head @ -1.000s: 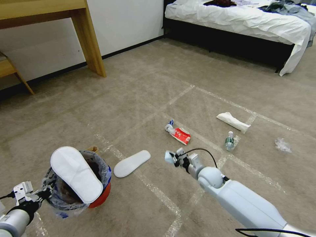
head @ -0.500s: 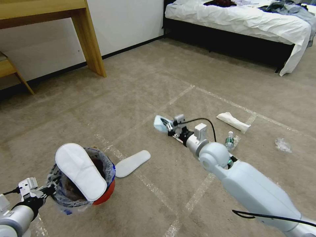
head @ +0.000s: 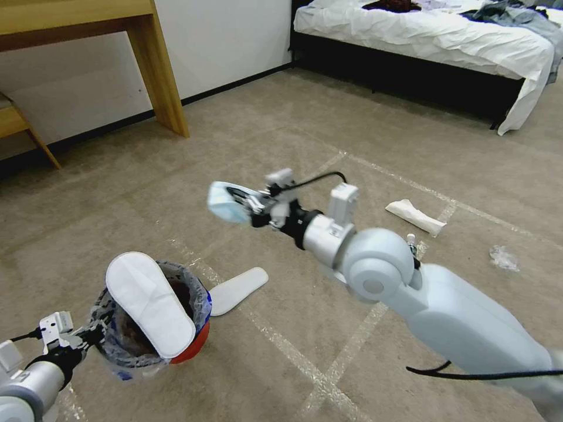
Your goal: Pick up the trash bin and place the garbage on the floor into it.
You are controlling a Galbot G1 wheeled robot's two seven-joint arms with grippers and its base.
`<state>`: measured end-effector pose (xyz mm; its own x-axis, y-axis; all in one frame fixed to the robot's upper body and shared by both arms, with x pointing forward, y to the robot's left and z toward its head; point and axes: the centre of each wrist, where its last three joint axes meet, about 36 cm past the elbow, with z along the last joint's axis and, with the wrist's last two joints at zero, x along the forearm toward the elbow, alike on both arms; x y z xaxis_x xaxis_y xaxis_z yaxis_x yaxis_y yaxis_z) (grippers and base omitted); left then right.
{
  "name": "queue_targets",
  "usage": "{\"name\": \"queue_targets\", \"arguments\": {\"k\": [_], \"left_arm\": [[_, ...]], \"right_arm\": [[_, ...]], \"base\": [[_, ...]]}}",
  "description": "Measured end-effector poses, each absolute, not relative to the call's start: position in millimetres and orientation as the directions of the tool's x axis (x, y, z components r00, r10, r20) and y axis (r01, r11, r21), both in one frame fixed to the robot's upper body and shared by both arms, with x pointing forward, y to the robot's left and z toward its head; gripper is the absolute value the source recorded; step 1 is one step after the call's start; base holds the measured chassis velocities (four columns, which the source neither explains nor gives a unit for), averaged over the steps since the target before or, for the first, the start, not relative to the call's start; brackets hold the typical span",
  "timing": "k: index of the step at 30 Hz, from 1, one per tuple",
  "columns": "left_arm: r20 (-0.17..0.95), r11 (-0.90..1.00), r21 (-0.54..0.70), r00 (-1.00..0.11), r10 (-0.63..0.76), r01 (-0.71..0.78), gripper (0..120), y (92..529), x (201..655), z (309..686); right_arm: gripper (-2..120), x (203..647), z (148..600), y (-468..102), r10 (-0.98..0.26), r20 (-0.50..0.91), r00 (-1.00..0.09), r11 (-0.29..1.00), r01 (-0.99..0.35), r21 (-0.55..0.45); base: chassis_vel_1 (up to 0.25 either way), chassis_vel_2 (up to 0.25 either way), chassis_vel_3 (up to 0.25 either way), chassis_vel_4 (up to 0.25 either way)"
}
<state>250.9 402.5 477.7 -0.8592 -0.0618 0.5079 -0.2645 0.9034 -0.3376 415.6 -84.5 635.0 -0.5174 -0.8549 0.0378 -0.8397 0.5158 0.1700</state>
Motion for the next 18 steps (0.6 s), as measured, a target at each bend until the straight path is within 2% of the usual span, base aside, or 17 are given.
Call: {"name": "queue_targets", "arguments": {"k": [10, 18], "left_arm": [[0.505, 0.906, -0.337, -0.861, -0.055, -0.256, 1, 401, 254, 478], [0.495, 0.908, -0.336, -0.867, -0.055, -0.25, 1, 402, 257, 481]], "right_arm": [[0, 393, 644, -10, -0.897, 0.213, -0.386, 0.423, -0.89, 0.169], [0, 394, 633, 27, -0.836, 0.394, -0.381, 0.451, -0.887, 0.099]], "base": [[0.0, 0.0, 0.0, 0.0], [0.0, 0.0, 0.0, 0.0]]}}
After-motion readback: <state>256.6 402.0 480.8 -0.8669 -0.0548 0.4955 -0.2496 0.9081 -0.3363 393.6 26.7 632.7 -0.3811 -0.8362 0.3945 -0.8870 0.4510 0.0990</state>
